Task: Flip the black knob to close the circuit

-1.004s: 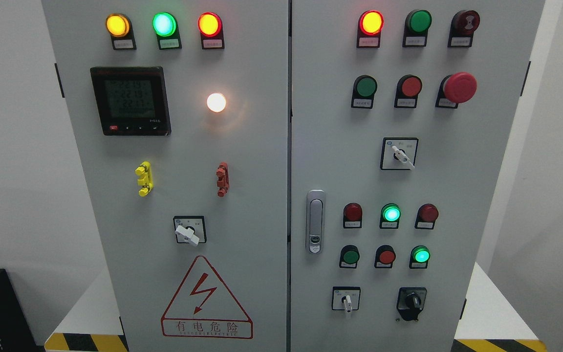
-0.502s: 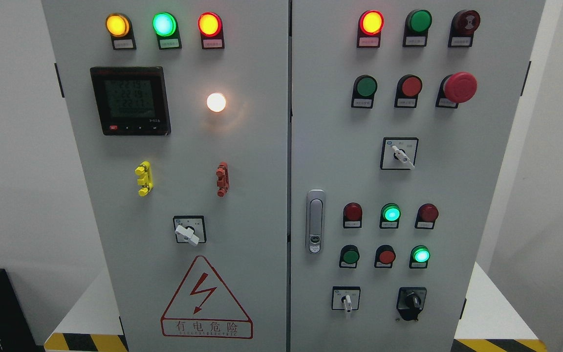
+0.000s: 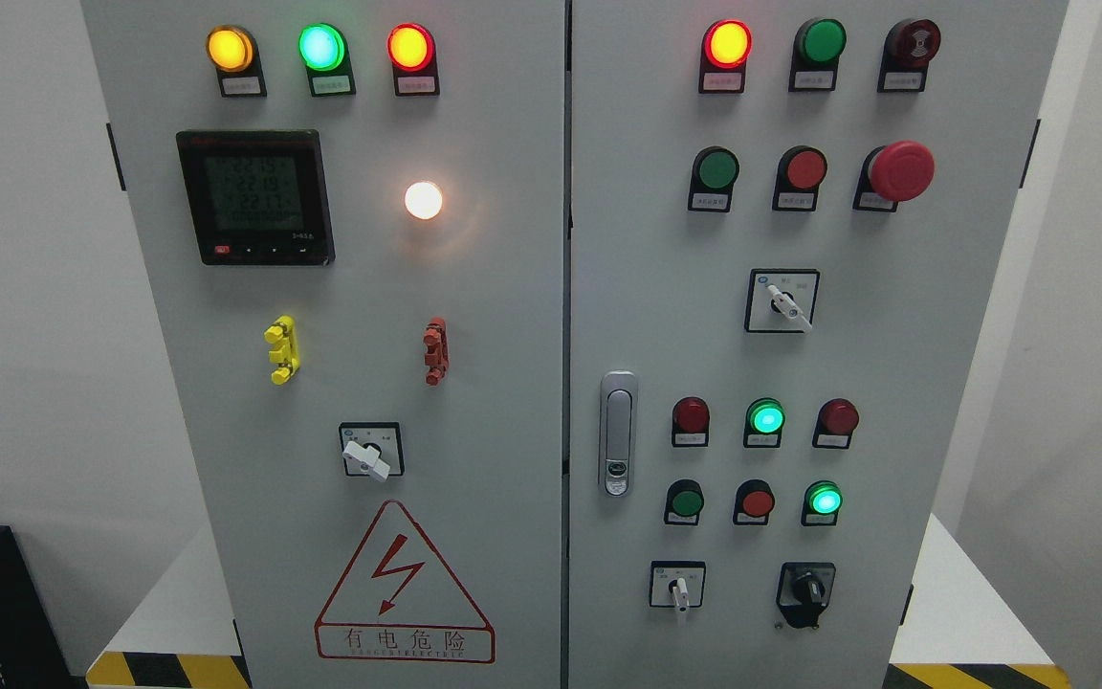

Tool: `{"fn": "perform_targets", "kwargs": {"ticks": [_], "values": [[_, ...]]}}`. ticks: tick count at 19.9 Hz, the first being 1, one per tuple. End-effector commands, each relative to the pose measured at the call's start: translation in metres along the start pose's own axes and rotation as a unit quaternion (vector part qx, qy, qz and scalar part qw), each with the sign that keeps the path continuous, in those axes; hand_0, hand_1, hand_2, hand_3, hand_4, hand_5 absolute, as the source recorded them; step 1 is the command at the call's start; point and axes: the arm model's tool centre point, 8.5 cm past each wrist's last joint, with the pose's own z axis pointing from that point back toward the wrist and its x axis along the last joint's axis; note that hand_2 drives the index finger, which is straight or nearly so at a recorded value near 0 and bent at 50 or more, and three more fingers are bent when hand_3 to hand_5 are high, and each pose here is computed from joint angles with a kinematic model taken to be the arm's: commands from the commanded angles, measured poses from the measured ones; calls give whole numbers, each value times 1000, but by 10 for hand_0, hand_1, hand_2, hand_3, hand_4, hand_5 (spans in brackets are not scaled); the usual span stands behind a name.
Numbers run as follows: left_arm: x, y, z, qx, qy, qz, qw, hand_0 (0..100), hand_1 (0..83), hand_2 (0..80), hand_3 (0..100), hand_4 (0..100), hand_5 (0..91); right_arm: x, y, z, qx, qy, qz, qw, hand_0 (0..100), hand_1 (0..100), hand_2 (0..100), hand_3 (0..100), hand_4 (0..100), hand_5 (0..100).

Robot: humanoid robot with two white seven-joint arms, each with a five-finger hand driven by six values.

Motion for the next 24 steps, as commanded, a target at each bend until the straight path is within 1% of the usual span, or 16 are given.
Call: {"fn": "perform_targets", "kwargs": {"ticks": [1, 8, 13, 16, 19, 24], "values": [[-7, -1, 2, -5, 9, -22, 1000, 120, 556, 0, 0, 0, 0, 22, -36, -10, -54, -23, 27, 998, 0, 35, 784, 941, 781, 806], [-7, -1, 2, -5, 9, -22, 1000, 120, 556, 0, 0, 0, 0, 31, -56, -28, -66, -14, 48, 997, 0, 18, 788, 946, 783, 809], [-7, -1, 2, -5, 9, -22, 1000, 120, 556, 0, 0, 0, 0, 27, -62, -39, -71, 3, 70, 995, 0, 18, 786, 947, 784, 814], [-7, -1, 2, -5, 9, -22, 1000, 120, 556, 0, 0, 0, 0, 29, -68, -45, -78, 6, 75, 994, 0, 23, 786, 947, 785, 816], [-7, -1, 2, -5, 9, -22, 1000, 120, 556, 0, 0, 0, 0, 30, -68, -52, -79, 7, 78, 994, 0, 26, 785, 947, 786, 818], [-7, -1, 2, -4, 9, -22, 1000, 120, 556, 0, 0, 0, 0, 21, -73, -58, -88, 26, 105, 990, 0, 29, 785, 947, 786, 818]]}}
